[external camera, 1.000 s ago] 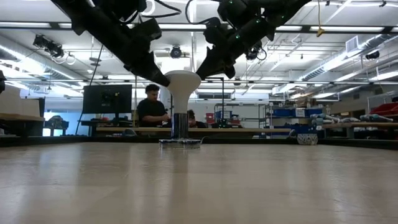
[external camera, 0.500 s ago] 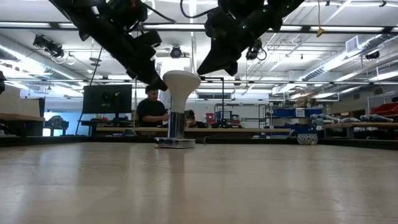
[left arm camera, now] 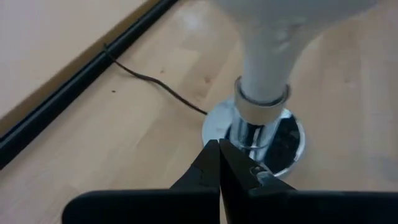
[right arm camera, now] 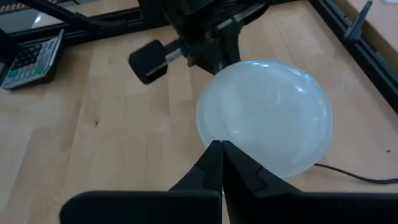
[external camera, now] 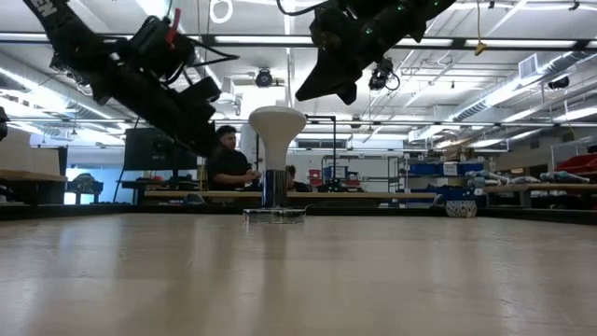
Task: Screw lightbulb
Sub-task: Insert the lightbulb into the silver lamp socket
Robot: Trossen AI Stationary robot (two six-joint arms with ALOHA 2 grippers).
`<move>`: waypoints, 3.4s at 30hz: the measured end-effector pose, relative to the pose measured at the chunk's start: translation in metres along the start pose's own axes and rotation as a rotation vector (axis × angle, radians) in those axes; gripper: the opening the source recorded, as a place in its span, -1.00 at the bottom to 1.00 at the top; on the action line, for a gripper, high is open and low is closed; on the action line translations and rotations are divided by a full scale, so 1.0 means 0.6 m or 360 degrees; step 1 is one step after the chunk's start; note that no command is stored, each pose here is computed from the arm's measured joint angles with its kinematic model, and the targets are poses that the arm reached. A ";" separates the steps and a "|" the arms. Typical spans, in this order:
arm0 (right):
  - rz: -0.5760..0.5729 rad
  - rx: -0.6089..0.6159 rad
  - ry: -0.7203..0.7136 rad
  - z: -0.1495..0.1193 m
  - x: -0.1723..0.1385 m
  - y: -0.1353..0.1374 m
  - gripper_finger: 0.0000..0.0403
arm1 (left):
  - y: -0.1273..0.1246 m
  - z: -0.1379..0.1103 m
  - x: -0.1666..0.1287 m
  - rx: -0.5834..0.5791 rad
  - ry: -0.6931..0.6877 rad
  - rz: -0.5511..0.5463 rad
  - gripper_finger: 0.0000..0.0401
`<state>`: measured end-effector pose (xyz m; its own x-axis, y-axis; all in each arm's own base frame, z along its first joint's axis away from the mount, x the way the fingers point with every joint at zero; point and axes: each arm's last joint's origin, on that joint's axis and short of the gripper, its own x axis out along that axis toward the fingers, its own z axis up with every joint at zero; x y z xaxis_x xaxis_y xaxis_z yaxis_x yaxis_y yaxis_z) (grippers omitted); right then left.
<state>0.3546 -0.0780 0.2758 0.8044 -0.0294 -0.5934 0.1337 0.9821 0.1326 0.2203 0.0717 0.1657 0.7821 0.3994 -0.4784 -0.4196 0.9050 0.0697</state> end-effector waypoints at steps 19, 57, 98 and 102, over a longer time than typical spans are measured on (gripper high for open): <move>-0.0098 -0.0063 0.0099 0.000 -0.058 0.006 -0.97 | -0.001 -0.052 0.102 0.0003 0.0055 0.0091 -1.00; -0.0276 -0.0065 0.0092 0.002 -0.167 -0.005 -0.97 | -0.075 0.041 0.126 0.0089 -0.0141 -0.0226 -1.00; -0.0433 -0.0028 0.0215 -0.016 -0.059 -0.097 -0.96 | -0.131 0.152 0.060 0.0163 -0.0428 -0.0390 -1.00; -0.0422 -0.0026 0.0213 -0.016 -0.059 -0.098 -0.96 | -0.127 0.154 0.066 0.0151 -0.0459 -0.0429 -1.00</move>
<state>0.3129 -0.1330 0.2816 0.6592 -0.2616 -0.7050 0.3186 0.9464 -0.0534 0.3256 0.0323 0.2222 0.9611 0.1584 -0.2264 -0.1480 0.9870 0.0626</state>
